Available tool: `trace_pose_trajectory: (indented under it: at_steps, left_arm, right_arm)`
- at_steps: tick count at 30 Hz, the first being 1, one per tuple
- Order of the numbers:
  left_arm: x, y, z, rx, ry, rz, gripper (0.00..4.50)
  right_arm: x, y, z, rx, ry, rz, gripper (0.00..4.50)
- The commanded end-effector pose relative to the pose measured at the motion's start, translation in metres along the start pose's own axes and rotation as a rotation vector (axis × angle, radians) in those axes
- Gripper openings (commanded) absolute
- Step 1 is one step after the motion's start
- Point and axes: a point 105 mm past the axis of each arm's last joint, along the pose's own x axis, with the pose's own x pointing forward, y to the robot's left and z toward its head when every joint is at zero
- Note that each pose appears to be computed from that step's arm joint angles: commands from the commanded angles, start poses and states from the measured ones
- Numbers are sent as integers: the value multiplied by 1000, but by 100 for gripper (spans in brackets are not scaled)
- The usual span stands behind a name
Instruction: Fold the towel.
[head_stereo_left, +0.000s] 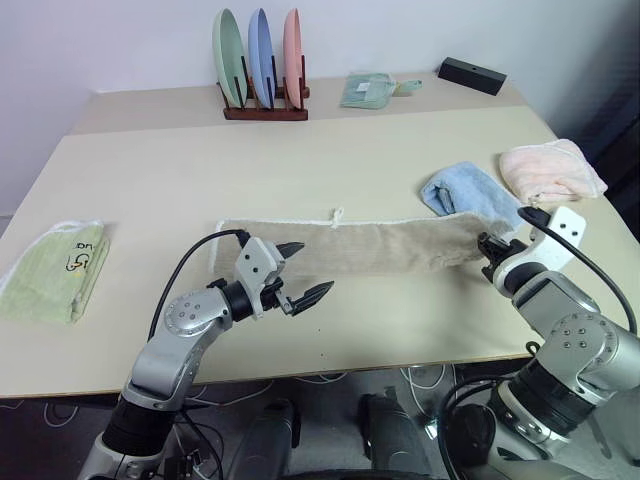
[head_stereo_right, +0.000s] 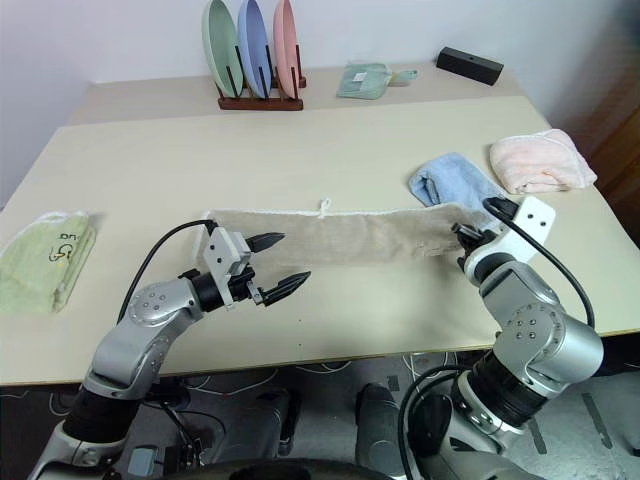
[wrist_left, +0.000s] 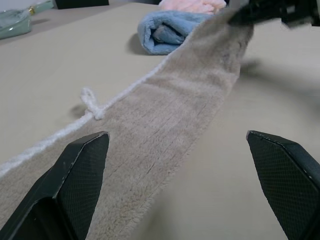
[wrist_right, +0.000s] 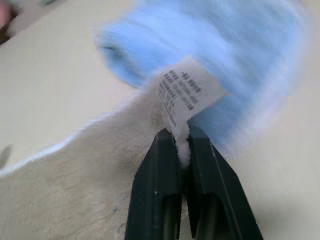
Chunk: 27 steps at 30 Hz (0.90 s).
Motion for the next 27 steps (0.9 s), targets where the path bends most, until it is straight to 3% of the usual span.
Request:
trace_pose_trajectory:
  at_steps: [1, 3, 5, 12, 18, 22, 25, 27]
  left_arm:
    - [-1, 0, 8, 27, -30, -1, 450]
    - [-2, 6, 10, 28, -32, 17, 450]
    - [-3, 13, 12, 30, -37, 40, 450]
    - [-25, 45, 10, 43, -5, 166, 450]
    - [-52, 55, 3, 62, 51, 240, 450]
    - [-59, 56, 0, 62, 65, 264, 450]
    - [-60, 58, 0, 64, 69, 273, 450]
    - [-62, 60, -1, 68, 73, 282, 450]
  right_arm:
    - [-9, 72, 25, -411, -115, 306, 6]
    - [-13, 111, 5, -672, -65, 519, 6]
    - [-13, 133, -18, -796, -1, 662, 6]
    - [24, 188, -60, -802, 73, 793, 6]
    - [29, 205, -86, -818, 117, 871, 6]
    - [18, 206, -86, -810, 122, 943, 134]
    - [12, 203, -73, -812, 71, 965, 283]
    - [6, 199, -58, -792, 27, 983, 283]
